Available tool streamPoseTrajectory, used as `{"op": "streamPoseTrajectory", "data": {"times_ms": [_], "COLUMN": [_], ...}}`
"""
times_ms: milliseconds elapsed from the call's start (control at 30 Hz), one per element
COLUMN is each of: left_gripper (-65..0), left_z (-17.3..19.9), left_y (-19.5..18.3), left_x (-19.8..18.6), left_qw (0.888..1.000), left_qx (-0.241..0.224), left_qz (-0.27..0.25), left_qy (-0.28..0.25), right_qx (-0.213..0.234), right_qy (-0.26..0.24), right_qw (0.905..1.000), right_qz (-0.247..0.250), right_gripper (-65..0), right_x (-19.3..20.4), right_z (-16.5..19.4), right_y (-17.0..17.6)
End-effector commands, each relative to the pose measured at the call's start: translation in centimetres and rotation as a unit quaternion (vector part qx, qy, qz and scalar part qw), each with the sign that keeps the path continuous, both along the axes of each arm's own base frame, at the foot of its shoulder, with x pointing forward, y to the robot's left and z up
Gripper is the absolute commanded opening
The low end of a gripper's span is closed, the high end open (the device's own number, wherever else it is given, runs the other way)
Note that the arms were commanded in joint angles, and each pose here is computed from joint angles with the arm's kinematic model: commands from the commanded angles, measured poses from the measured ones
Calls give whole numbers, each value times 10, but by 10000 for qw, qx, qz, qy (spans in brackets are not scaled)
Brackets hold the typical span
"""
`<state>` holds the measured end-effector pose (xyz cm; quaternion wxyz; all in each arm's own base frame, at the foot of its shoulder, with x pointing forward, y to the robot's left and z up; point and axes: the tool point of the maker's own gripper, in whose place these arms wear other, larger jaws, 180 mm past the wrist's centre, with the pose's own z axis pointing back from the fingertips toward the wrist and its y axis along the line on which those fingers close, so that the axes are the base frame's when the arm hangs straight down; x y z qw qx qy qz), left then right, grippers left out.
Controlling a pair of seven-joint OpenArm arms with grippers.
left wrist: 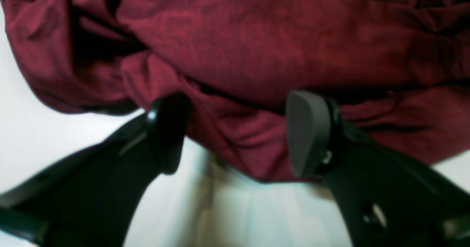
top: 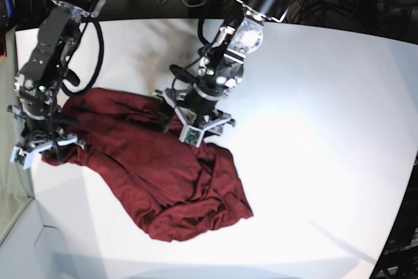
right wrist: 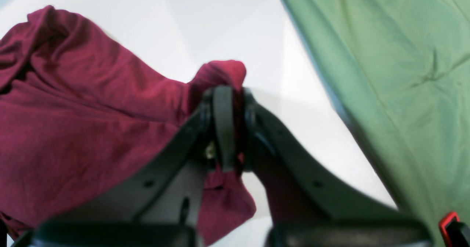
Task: Layout the t-shirt on the table in an organized manner, then fold the t-shirt properly
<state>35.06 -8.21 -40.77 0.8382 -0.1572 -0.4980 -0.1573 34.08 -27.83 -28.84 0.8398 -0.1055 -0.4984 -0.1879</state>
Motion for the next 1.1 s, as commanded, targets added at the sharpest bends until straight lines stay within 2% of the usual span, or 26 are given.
{"op": "streamPoseTrajectory", "data": {"times_ms": [0,200,333,700,733,767,867,900,933,967,1000,1067], "left_gripper": [-238,-238,-238,-244,-267,-320,-602,-650,-650,-613,-602,-635], "left_z": [16,9,10,-15,-15,-14,-7,-5,0,3,9,33], "left_y": [-5,11,22,8,7,7,8,9,8,14,19,26], "left_x": [9,-3,5,12,11,10,13,11,9,8,6,2], "left_qw": [9996,9997,9994,9997,9997,9997,9997,9996,9996,9995,9994,9981], "left_qx": [-128,-74,-89,32,30,15,-36,-66,-112,-113,-127,-251], "left_qz": [7,104,291,175,168,163,224,245,255,283,305,365], "left_qy": [-233,-187,-179,189,188,176,100,86,43,-27,-117,-433], "right_qx": [-121,-221,-221,-220,-220,-220,-312,-324,-325,-325,-328,-403], "right_qy": [-277,-285,-285,-277,-277,-277,-277,-285,-300,-316,-330,-344], "right_qw": [9995,9993,9993,9994,9994,9994,9991,9991,9990,9990,9989,9986], "right_qz": [23,19,19,4,4,4,1,0,7,7,7,4], "right_gripper": [-650,-650,-650,-650,-650,-650,-650,-650,-650,-650,-650,-650], "right_x": [7,7,7,6,6,6,6,7,8,9,9,9], "right_z": [17,21,21,20,20,20,23,24,26,27,27,30], "right_y": [-3,-9,-9,-10,-10,-10,-15,-16,-15,-15,-15,-19]}}
